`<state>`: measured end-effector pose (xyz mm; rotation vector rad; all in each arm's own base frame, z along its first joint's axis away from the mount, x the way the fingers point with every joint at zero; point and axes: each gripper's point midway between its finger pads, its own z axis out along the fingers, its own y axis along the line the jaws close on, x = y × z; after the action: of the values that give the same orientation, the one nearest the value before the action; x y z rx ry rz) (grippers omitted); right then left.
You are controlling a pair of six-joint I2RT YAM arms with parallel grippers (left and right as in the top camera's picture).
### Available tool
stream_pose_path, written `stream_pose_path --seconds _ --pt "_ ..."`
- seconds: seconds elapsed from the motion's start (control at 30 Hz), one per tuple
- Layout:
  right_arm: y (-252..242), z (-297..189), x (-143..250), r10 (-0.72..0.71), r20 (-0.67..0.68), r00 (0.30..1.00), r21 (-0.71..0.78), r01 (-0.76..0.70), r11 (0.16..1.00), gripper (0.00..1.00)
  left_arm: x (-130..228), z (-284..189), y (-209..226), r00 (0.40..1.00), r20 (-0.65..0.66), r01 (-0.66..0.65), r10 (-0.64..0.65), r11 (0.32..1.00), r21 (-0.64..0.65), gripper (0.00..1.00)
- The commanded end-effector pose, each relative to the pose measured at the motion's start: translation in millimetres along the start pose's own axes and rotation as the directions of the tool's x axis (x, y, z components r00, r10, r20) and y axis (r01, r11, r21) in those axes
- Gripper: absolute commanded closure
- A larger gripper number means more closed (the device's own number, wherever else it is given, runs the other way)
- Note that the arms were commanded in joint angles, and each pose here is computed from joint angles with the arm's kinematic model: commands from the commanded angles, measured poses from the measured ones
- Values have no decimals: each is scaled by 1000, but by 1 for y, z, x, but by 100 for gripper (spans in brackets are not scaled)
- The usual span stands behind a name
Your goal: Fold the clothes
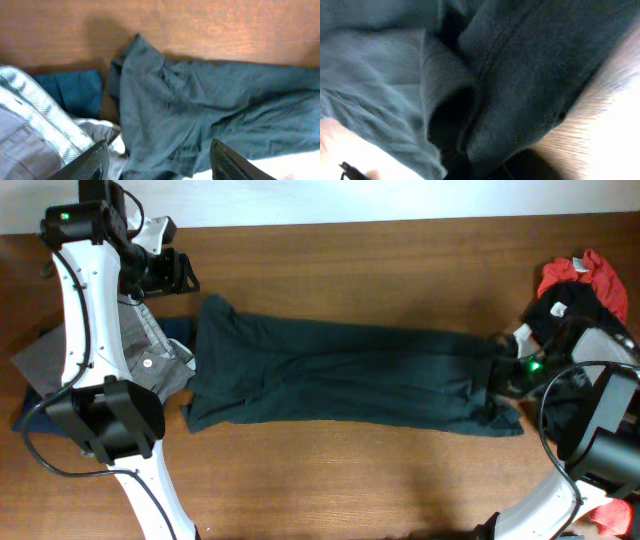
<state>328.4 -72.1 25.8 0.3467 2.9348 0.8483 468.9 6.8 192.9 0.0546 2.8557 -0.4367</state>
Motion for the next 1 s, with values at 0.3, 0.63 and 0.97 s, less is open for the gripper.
stream_pose_path --seconds 0.3,0.63,0.97 --pt "31 -136 -52 -45 199 979 155 14 988 96 -13 -89 -31 978 199 -71 70 997 -2 36" --pt "125 -90 -40 -142 62 988 89 136 987 96 -9 -131 -46 949 295 -106 109 994 -26 34" --pt "228 -6 -21 -251 -23 968 181 251 951 91 -9 -133 -49 948 301 -106 106 994 -16 34"
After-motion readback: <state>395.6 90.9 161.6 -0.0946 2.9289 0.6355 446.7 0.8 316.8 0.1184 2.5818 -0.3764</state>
